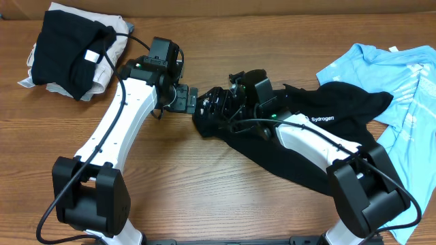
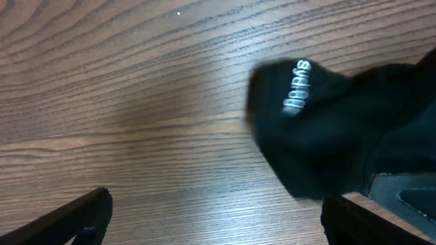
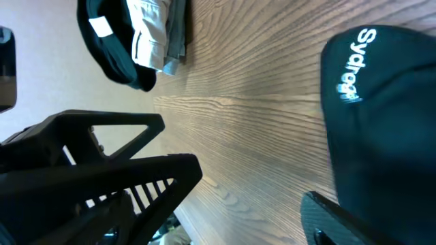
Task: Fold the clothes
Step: 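Drag the black polo left toward the left gripper with right gripper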
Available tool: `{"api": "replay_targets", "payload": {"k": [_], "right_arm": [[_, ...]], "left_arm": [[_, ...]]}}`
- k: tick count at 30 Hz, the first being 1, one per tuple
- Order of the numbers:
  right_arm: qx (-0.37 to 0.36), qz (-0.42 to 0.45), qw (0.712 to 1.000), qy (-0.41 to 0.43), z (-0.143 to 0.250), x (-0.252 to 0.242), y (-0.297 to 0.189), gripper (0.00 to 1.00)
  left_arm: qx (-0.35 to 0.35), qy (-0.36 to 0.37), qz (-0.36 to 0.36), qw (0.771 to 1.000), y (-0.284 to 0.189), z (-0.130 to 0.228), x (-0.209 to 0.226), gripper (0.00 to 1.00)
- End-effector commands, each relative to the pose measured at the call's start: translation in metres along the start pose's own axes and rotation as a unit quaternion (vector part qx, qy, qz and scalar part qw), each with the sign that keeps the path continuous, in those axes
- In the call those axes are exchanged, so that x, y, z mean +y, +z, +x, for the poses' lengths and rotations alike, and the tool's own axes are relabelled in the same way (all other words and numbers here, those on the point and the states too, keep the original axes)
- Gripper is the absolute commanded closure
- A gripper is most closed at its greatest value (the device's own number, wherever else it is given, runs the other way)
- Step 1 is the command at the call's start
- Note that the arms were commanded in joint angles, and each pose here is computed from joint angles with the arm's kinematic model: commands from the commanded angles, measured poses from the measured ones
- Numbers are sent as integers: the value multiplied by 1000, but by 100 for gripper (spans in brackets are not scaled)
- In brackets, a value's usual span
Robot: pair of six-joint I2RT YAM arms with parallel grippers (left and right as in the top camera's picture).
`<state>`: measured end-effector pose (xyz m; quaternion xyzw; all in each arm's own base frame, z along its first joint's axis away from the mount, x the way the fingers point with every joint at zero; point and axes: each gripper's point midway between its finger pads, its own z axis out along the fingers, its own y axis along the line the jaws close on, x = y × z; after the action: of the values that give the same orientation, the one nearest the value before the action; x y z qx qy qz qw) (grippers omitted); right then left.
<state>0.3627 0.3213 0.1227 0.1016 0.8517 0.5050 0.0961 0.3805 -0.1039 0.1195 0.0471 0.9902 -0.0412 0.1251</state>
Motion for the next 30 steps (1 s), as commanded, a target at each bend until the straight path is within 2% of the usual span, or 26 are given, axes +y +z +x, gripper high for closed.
{"api": "replay_targets", "payload": {"k": [1,6,9,13,18,21,23,27,30], "right_arm": [[-25,-12,1000,-13,-24,5,-13,14],[-61,27,998,-11,-56,-28,-38,14],[-91,70,993,13,-85,-62,-70,12],[-127,101,985,57,-124,-103,-141,12],[-190,164,964,93,-154,-138,-239,10],[-232,204,946,103,-162,-147,-296,9],[-259,237,930,111,-161,-150,-337,9],[-278,276,911,126,-150,-149,-380,9],[-278,298,902,143,-136,-149,-391,9]], "left_arm": [[-11,6,23,1000,-13,-3,-13,0],[-13,7,24,1000,-13,-3,-14,0],[-12,7,29,999,-13,-3,-16,0],[-13,10,29,999,-13,-3,-16,0],[-22,16,32,999,-12,-8,-18,0],[-32,44,43,998,-11,-12,-28,0],[-36,89,69,993,-8,-13,-43,0],[-32,135,90,986,7,-14,-60,0],[-18,169,91,981,33,-13,-67,0]]}}
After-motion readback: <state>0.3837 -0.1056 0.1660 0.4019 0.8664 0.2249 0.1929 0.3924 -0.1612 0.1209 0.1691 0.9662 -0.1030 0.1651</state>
